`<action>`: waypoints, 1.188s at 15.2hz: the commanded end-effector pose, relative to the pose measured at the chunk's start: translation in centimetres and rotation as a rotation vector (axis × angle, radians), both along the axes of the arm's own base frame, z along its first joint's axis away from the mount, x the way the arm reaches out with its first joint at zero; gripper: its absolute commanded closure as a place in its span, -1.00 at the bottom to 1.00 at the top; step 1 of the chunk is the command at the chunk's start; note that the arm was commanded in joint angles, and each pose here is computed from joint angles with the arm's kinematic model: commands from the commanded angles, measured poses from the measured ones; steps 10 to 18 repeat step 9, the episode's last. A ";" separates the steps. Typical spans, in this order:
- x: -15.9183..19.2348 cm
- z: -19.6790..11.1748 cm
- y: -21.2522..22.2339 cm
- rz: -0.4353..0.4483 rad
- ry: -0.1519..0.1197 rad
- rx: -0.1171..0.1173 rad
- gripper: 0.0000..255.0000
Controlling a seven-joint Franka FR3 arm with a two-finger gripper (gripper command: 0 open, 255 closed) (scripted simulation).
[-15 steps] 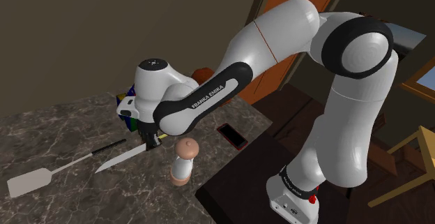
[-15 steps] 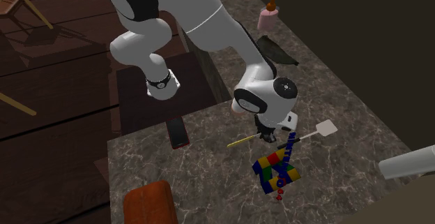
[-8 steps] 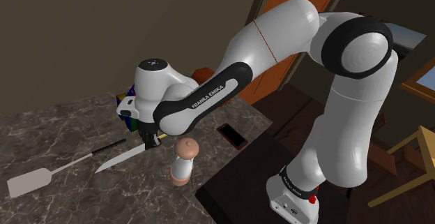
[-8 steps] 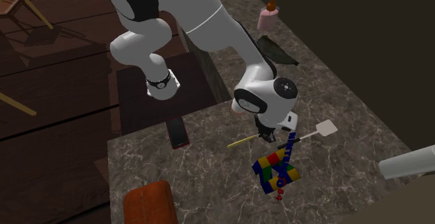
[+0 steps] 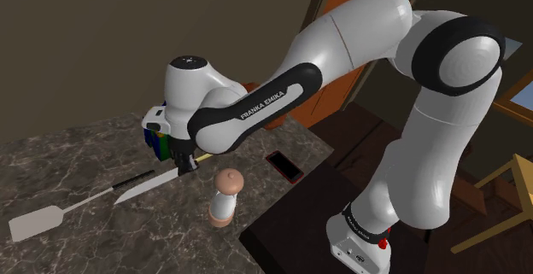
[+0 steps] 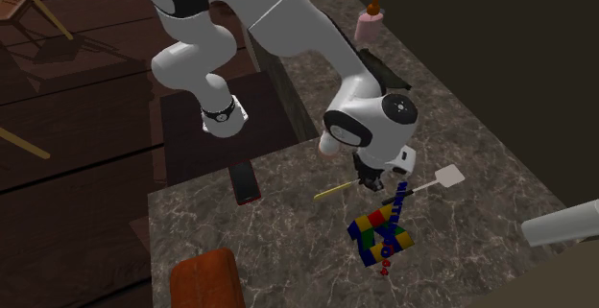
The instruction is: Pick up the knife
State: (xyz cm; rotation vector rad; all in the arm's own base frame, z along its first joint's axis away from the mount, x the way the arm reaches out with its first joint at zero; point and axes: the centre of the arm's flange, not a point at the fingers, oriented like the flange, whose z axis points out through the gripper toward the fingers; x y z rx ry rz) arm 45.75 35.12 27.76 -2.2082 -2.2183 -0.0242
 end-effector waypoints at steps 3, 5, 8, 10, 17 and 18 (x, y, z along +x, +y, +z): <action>0.1 2.0 0.1 0.000 0.000 0.000 1.00; 0.1 3.1 0.1 0.000 0.000 0.000 1.00; 0.1 4.2 0.1 0.000 0.000 0.000 1.00; 0.1 4.2 0.1 0.000 0.000 0.000 1.00; 0.1 4.2 0.1 0.000 0.000 0.000 1.00; 0.1 4.2 0.1 0.000 0.000 0.000 1.00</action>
